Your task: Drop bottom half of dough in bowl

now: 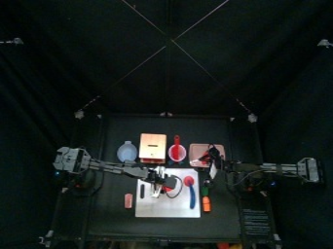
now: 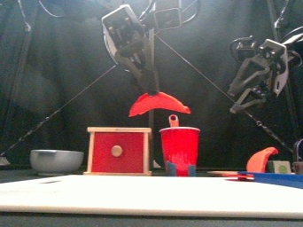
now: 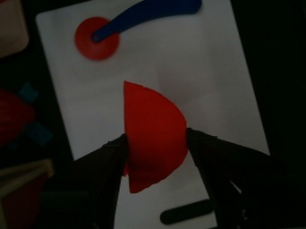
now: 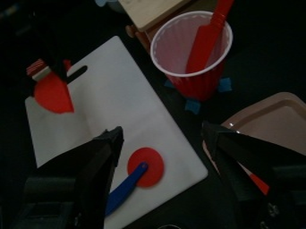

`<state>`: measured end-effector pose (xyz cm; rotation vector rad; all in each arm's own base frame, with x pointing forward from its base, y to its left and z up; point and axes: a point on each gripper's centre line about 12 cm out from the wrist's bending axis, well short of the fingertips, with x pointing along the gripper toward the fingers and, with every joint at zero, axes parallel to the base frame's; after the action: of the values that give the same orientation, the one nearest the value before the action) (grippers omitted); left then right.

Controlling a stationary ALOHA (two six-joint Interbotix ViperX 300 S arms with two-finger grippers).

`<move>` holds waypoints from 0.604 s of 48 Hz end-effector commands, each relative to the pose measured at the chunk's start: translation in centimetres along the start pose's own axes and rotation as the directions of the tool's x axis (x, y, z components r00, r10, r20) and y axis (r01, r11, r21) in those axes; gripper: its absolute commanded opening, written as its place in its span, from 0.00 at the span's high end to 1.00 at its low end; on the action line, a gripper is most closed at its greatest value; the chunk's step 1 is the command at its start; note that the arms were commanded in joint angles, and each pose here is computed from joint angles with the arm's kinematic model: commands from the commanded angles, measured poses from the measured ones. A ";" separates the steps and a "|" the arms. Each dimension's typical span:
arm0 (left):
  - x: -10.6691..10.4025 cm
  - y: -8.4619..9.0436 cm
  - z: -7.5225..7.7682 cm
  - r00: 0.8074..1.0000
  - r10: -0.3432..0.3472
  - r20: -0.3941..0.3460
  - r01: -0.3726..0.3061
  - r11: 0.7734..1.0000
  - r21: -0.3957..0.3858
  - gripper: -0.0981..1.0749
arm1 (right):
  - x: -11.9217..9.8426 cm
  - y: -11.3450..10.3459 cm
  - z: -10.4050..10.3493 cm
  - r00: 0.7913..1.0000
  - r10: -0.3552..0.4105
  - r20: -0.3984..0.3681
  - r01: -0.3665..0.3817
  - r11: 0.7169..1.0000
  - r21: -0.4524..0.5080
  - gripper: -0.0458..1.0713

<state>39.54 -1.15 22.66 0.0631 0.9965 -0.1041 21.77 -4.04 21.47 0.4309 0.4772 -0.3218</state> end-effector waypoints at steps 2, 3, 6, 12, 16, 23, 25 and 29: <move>-3.2 0.9 -0.4 0.996 0.044 0.074 -0.042 0.999 -0.019 0.16 | 0.0 0.3 0.3 1.000 0.006 0.006 -0.006 1.000 0.000 0.07; -3.6 1.1 -0.8 0.996 0.049 0.076 -0.047 0.998 -0.029 0.16 | -0.1 0.3 0.3 1.000 0.007 0.006 -0.007 1.000 -0.001 0.07; -4.7 1.8 -1.8 0.994 0.076 0.084 -0.071 0.996 -0.062 0.16 | 0.0 0.3 0.3 1.000 0.008 0.004 -0.008 1.000 -0.003 0.07; -7.0 3.8 -4.8 0.983 0.162 0.084 -0.150 0.979 -0.139 0.16 | 0.0 0.3 0.2 1.000 0.007 0.002 -0.007 1.000 -0.002 0.07; -8.5 5.1 -6.8 0.970 0.225 0.088 -0.206 0.961 -0.183 0.16 | 0.0 0.1 0.1 1.000 -0.001 -0.005 0.001 1.000 -0.002 0.07; -11.5 6.6 -10.1 0.942 0.314 0.119 -0.273 0.922 -0.274 0.16 | 0.0 -0.1 -0.1 0.999 -0.026 -0.023 0.026 1.000 -0.002 0.07; -11.7 6.8 -10.9 0.938 0.328 0.115 -0.283 0.914 -0.292 0.16 | 0.0 -0.2 -0.2 0.999 -0.029 -0.026 0.029 1.000 -0.002 0.07; -11.7 7.5 -13.0 0.930 0.354 0.093 -0.305 0.890 -0.338 0.16 | 0.0 -0.2 -0.2 0.999 -0.029 -0.026 0.029 1.000 -0.002 0.07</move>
<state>24.06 7.56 25.60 -0.0575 0.8459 0.3263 21.40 -4.17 21.05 0.4260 0.5159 -0.3495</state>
